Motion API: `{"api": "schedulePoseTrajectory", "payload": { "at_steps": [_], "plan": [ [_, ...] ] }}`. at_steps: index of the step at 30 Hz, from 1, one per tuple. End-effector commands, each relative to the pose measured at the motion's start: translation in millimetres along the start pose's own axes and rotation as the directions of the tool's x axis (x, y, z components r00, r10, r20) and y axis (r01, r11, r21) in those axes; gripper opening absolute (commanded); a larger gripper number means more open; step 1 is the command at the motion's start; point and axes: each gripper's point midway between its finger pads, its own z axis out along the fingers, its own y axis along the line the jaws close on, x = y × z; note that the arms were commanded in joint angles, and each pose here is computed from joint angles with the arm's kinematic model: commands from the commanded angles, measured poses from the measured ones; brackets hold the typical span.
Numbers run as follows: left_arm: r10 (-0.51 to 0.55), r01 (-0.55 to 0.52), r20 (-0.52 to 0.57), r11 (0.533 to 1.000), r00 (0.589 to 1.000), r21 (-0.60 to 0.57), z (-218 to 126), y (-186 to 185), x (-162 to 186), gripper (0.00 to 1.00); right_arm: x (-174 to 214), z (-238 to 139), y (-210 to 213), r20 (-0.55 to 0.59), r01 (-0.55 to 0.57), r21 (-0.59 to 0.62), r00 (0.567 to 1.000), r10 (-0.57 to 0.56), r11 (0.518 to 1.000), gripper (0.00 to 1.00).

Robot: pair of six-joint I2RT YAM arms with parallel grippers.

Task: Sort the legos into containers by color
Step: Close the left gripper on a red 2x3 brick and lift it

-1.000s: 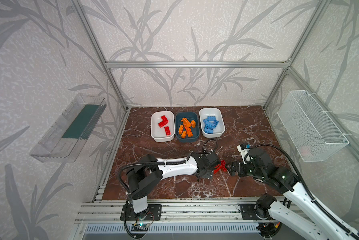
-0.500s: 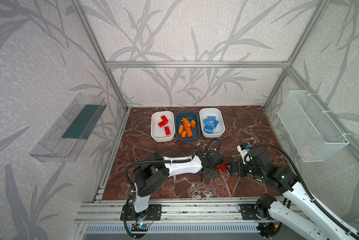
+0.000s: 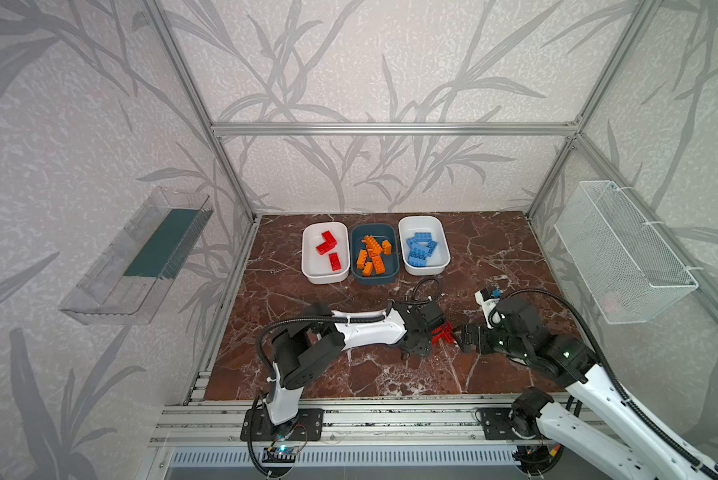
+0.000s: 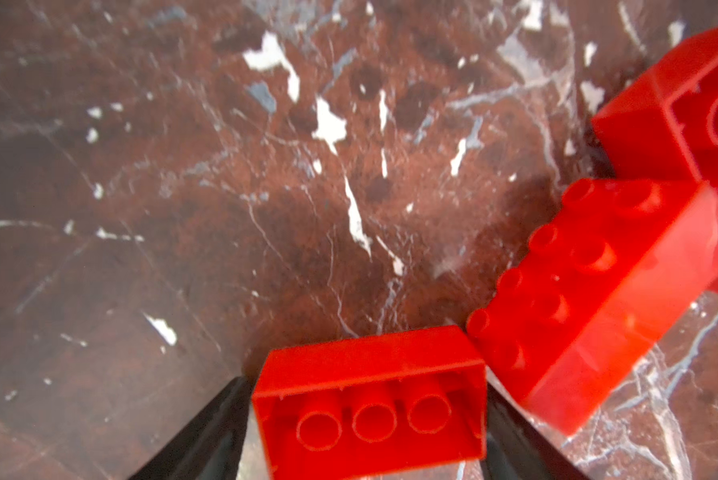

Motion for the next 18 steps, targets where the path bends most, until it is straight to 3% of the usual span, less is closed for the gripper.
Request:
{"api": "schedulePoseTrajectory", "payload": {
  "at_steps": [1,10,18],
  "plan": [
    [0.005,-0.006,-0.040,1.000,0.999,-0.014,18.8,6.8,5.3,0.81,5.8,2.6,-4.8,-0.021,0.015,0.023,1.000,-0.015,1.000,0.99],
    [0.005,-0.009,-0.041,0.995,0.999,-0.104,18.2,22.7,4.7,0.72,2.0,10.5,-1.4,-0.031,0.019,0.016,0.999,-0.018,1.000,0.99],
    [-0.005,0.000,-0.033,0.989,0.999,-0.150,10.5,34.9,5.6,0.72,-1.5,20.1,3.2,-0.042,0.043,0.000,0.998,-0.042,0.999,0.99]
  ]
}}
